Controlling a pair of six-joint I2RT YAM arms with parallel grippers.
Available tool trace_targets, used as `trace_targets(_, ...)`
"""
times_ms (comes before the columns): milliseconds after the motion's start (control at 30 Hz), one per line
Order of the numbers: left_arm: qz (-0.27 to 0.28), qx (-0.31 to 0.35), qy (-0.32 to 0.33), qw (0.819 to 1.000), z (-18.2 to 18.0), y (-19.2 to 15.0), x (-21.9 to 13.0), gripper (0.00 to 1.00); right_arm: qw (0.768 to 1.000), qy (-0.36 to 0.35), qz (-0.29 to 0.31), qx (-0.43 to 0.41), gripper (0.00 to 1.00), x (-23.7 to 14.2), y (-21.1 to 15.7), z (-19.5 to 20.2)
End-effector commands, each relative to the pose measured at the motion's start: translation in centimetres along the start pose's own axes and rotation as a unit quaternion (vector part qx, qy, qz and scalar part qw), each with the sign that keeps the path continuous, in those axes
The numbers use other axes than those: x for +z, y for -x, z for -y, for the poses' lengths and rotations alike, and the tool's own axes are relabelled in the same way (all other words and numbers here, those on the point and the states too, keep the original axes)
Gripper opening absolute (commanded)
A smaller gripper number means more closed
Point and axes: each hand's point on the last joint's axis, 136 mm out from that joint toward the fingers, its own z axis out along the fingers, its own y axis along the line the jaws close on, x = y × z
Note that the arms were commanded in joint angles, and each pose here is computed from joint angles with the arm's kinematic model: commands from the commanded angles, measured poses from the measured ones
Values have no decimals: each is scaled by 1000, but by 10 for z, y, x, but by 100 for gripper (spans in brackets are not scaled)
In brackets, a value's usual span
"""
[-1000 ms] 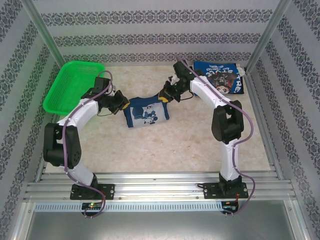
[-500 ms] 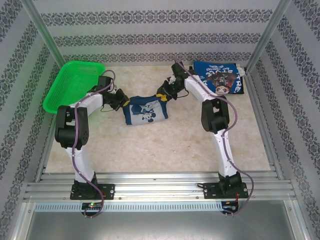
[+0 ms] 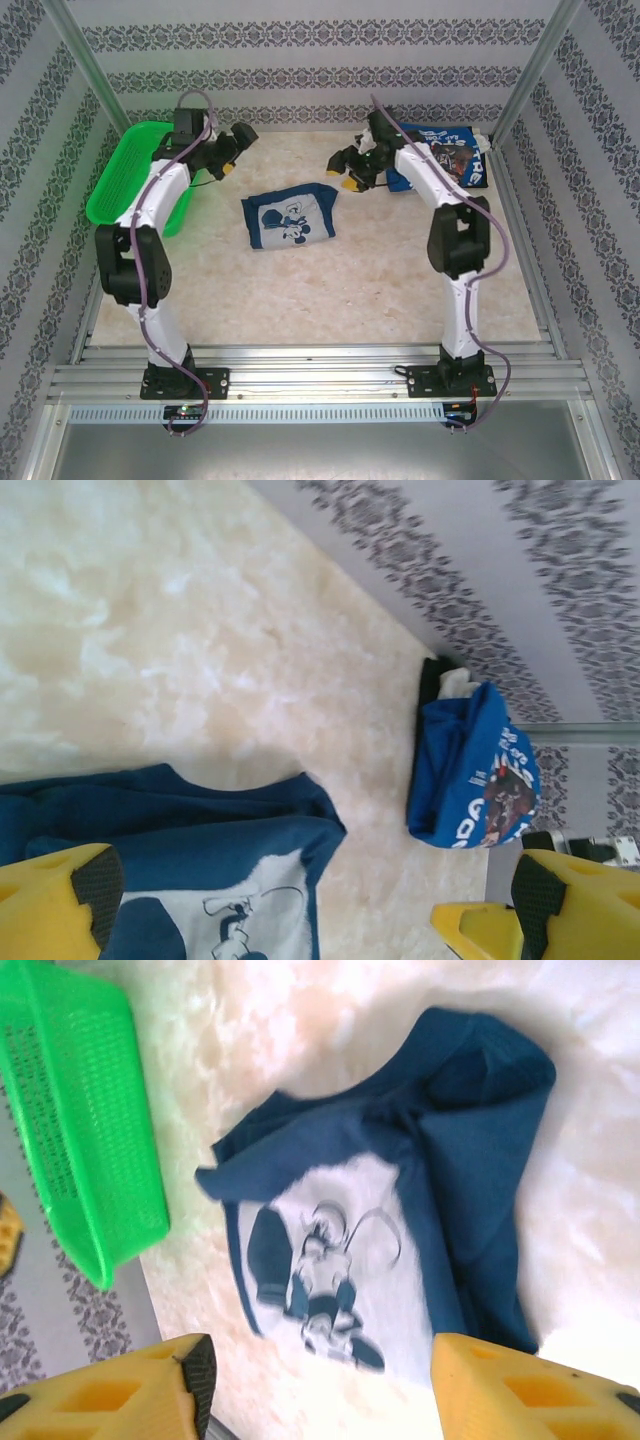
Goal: Fold and stack the t-shirts
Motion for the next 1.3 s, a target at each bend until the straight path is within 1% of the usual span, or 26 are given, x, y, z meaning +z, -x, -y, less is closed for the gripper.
trace_targets(0,-57,51,46,996,-8,-39,-5,96,999,-24,-17,-16,65,3,-26,28)
trace_targets(33,-79,58,44,994,-7,-53,2,90,999,-19,-23,-17,67,9,-33,33)
trace_targets(133,-112,73,32,990,-3,-86,25,66,999,-25,-27,-35,72,25,-44,49)
trace_targets(200,-132,79,33,988,-3,-103,43,55,999,-25,-29,-39,73,35,-48,59)
trace_targets(267,-148,84,30,985,-3,-114,59,50,998,-22,-28,-42,74,44,-50,65)
trace_targets(433,-181,80,30,980,-11,-138,102,46,998,-8,-20,-55,75,63,-48,69)
trace_targets(567,-187,76,45,978,-26,-148,129,45,998,-9,-25,-57,76,77,-44,73)
trace_targets(667,-179,68,53,980,-36,-147,147,52,998,-15,-31,-58,76,89,-40,78)
trace_targets(733,-186,65,52,979,-38,-150,159,56,997,-24,-39,-60,76,97,-38,83)
trace_targets(800,-195,65,53,977,-41,-155,167,57,996,-33,-44,-65,76,104,-36,86)
trace_targets(900,-205,72,51,975,-42,-163,173,58,996,-31,-43,-78,77,111,-30,80)
trace_targets(1067,-227,74,53,970,-52,-181,176,57,992,-1,-53,-116,77,121,-29,54)
trace_targets(1133,-228,72,58,969,-57,-183,175,57,991,-7,-66,-117,77,125,-32,54)
trace_targets(1267,-225,71,59,970,-57,-181,172,57,991,-30,-71,-112,74,126,-34,63)
